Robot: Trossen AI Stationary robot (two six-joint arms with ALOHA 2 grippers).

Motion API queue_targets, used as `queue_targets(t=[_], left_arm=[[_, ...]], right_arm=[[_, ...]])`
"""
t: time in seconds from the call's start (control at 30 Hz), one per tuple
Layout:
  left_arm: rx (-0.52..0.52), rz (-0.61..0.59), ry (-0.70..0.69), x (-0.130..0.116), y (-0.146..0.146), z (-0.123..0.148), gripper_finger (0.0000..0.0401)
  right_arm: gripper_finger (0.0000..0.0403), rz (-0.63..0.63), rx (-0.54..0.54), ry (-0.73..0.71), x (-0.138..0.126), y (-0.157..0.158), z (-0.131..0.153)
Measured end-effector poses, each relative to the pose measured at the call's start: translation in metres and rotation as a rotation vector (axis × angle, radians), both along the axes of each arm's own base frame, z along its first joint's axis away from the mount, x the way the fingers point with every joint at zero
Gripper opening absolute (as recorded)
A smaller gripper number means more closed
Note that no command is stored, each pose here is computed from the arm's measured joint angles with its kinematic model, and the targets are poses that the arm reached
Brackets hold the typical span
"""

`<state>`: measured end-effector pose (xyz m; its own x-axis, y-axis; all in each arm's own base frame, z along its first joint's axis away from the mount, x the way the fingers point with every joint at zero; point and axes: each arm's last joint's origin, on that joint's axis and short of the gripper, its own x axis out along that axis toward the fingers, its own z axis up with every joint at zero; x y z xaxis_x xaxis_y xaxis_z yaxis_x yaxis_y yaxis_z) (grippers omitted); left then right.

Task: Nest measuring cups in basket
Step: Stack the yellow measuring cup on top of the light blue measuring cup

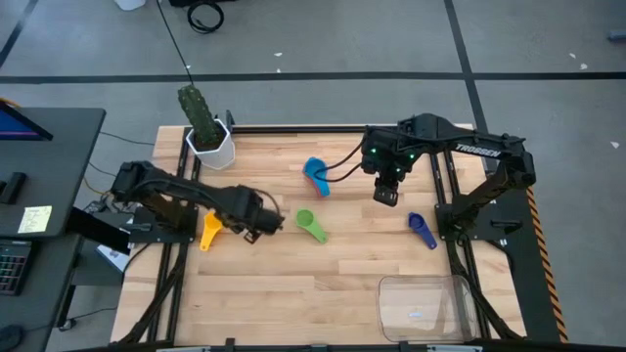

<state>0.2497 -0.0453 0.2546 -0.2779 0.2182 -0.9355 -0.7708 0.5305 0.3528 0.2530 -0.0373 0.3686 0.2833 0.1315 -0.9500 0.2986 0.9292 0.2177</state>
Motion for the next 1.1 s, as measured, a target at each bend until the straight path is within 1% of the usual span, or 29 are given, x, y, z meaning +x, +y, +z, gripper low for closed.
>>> queue_targets(t=[0.1, 0.2, 0.3, 0.4, 0.53, 0.83, 1.0, 1.1], left_arm=[[0.018, 0.053, 0.075, -0.012, -0.004, -0.019, 0.0093], [-0.002, 0.093, 0.139, -0.022, -0.006, -0.036, 0.0093], [-0.012, 0.116, 0.169, -0.029, -0.005, -0.052, 0.0093], [-0.021, 0.116, 0.173, -0.035, -0.003, -0.067, 0.0093], [-0.04, 0.105, 0.123, -0.037, -0.003, -0.085, 0.0093], [-0.006, 0.083, 0.108, -0.04, -0.001, -0.093, 0.0093], [-0.027, 0.034, 0.026, -0.032, -0.002, -0.097, 0.0093], [0.031, 0.031, 0.011, -0.032, 0.0, -0.096, 0.0093]], right_arm=[[0.011, -0.014, 0.011, 0.001, 0.0, 0.0, 0.0], [0.011, -0.014, 0.011, 0.002, 0.0, 0.0, 0.0], [0.011, -0.014, 0.011, 0.002, 0.0, 0.0, 0.0], [0.011, -0.014, 0.012, 0.001, 0.0, 0.0, 0.0], [0.011, -0.009, 0.033, -0.001, 0.0, 0.001, 0.0], [0.011, -0.007, 0.037, -0.002, 0.0, 0.001, 0.0], [0.011, -0.007, 0.037, -0.002, 0.0, 0.001, 0.0], [0.011, -0.007, 0.037, -0.002, 0.0, 0.001, 0.0]])
